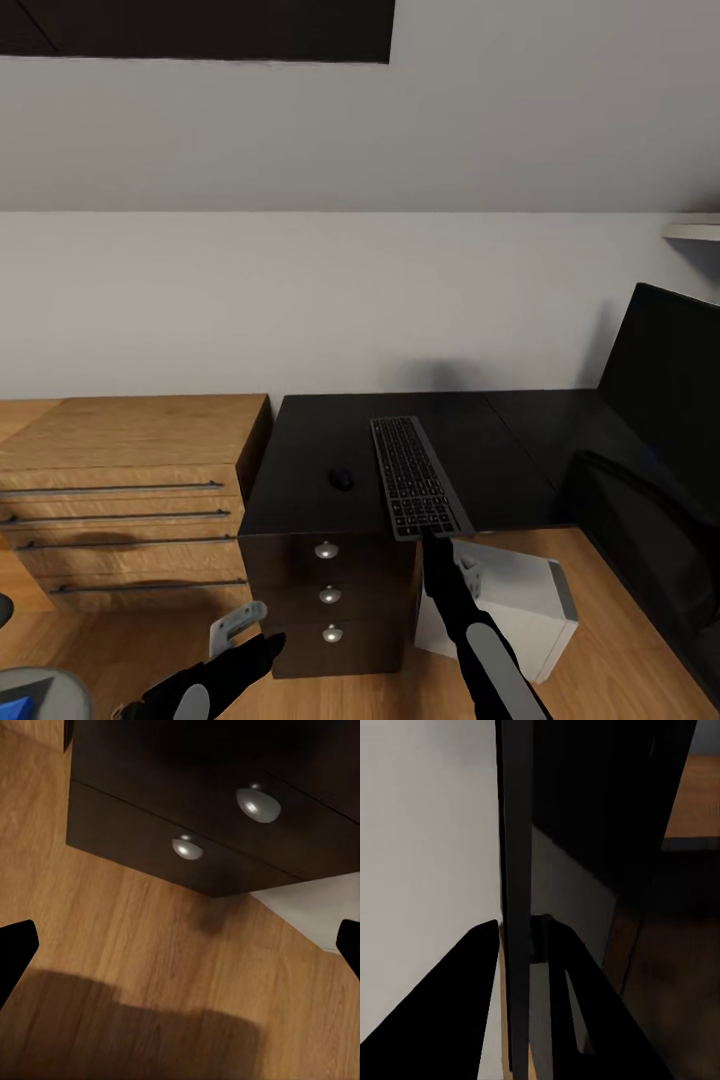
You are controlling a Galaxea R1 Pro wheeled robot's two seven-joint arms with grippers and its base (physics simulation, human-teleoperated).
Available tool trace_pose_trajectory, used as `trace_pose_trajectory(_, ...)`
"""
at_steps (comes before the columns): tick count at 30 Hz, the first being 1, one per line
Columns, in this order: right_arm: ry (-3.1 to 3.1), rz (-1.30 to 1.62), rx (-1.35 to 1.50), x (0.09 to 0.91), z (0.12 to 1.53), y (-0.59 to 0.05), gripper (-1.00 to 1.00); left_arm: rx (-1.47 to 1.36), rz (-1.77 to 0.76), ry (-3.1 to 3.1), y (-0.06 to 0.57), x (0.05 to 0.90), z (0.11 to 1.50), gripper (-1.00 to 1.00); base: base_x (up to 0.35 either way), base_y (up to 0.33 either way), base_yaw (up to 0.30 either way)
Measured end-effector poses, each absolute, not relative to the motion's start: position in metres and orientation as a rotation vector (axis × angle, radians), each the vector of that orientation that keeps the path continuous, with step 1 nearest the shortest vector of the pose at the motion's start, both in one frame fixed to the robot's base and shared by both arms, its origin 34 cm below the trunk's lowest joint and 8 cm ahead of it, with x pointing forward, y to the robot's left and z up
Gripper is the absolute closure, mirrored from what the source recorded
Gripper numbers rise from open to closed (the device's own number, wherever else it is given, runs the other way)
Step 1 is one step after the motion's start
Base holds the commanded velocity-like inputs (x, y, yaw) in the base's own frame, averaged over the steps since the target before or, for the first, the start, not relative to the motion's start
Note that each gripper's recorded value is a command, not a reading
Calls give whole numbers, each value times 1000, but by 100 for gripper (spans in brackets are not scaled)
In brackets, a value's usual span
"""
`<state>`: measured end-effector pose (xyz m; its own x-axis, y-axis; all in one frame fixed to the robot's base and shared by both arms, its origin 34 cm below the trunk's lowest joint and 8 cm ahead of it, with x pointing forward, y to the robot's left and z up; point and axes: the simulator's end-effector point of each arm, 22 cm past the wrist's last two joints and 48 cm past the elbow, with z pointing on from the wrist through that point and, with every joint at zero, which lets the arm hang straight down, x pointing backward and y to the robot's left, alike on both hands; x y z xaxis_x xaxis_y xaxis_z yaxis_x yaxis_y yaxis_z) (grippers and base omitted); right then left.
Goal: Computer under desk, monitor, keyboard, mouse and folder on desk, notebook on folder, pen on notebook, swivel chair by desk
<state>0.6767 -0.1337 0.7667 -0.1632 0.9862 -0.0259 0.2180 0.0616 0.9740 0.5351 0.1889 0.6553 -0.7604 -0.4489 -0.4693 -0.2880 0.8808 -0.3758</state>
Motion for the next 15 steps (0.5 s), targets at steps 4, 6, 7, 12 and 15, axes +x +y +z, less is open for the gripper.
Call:
trace_pose_trajectory(4,1507,1186,1252,676,761,-133,100,-532,-379,2482,189,535,648,-100,0,0,0)
trace_pose_trajectory(6,1503,1190,1248,676,759,-133,100,-532,-379,2482,189,534,645,-100,0,0,0)
trace_pose_trajectory(7,1502,1191,1246,676,758,-133,100,-532,-379,2482,189,534,643,-100,0,0,0)
trace_pose_trajectory(12,1493,1198,1238,676,752,-132,100,-532,-379,2482,190,534,634,-100,0,0,0)
trace_pose_trajectory(15,1486,1204,1234,676,749,-132,100,-532,-379,2482,190,533,628,-100,0,0,0)
